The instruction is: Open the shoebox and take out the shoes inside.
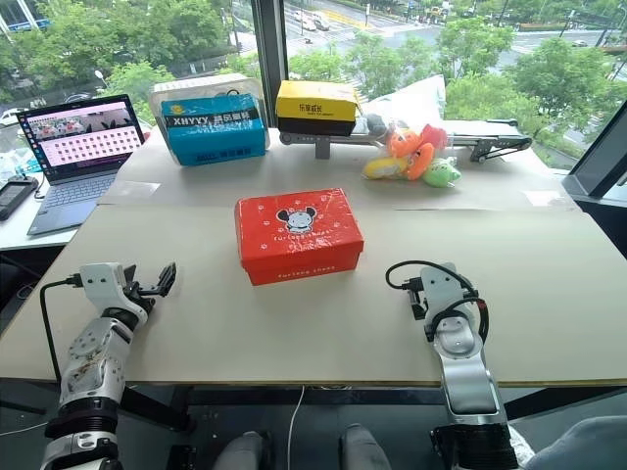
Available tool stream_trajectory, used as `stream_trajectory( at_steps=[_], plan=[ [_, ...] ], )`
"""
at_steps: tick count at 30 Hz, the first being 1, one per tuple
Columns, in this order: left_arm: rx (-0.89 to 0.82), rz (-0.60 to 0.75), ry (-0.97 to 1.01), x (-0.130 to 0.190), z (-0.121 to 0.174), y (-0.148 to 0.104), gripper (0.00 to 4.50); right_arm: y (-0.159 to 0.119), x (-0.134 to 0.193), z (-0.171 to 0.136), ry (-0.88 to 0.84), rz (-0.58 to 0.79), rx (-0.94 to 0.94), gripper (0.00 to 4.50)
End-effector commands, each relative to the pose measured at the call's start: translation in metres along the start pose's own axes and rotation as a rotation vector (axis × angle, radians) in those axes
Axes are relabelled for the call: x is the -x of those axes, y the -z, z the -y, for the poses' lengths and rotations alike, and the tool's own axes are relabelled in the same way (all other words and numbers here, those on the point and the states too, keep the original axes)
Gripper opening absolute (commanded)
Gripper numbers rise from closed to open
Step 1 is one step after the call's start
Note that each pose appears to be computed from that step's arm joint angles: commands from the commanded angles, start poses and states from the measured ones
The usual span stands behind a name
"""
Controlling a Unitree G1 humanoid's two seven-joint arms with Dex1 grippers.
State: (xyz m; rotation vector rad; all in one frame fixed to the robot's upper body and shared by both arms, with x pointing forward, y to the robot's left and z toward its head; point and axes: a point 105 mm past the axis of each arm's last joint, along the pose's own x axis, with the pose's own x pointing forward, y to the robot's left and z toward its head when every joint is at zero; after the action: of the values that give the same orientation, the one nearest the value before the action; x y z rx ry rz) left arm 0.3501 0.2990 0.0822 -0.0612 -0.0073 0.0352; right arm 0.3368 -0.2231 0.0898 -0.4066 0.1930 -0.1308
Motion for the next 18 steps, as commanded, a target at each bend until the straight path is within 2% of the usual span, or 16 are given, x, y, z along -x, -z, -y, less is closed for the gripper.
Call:
stream_trajectory(
  at_steps=[1,6,8,10,11,15,18],
  plan=[
    [0.01,-0.05,0.027,0.002,0.006,0.015,4.48,-0.009,0.001,0.014,0.048,0.041,-0.014,4.5],
    [-0.011,-0.053,-0.017,-0.002,0.005,0.012,4.48,-0.003,0.001,0.028,0.107,0.01,-0.035,4.5],
    [0.01,-0.061,-0.115,-0.002,0.003,0.014,4.48,-0.007,-0.005,0.032,0.127,0.014,-0.06,4.5],
    [0.094,-0.086,-0.172,0.005,0.02,0.021,4.48,-0.017,-0.018,0.032,0.121,0.031,-0.084,4.5],
    [0.07,-0.087,-0.162,0.01,0.032,0.019,4.48,-0.025,-0.026,0.029,0.107,0.049,-0.073,4.5],
    [0.101,-0.091,-0.174,0.018,0.057,0.01,4.48,-0.046,-0.041,0.026,0.06,0.103,-0.076,4.5],
    [0.106,-0.078,-0.091,0.02,0.085,-0.004,4.48,-0.054,-0.046,0.021,-0.028,0.131,-0.097,4.5]
  ],
)
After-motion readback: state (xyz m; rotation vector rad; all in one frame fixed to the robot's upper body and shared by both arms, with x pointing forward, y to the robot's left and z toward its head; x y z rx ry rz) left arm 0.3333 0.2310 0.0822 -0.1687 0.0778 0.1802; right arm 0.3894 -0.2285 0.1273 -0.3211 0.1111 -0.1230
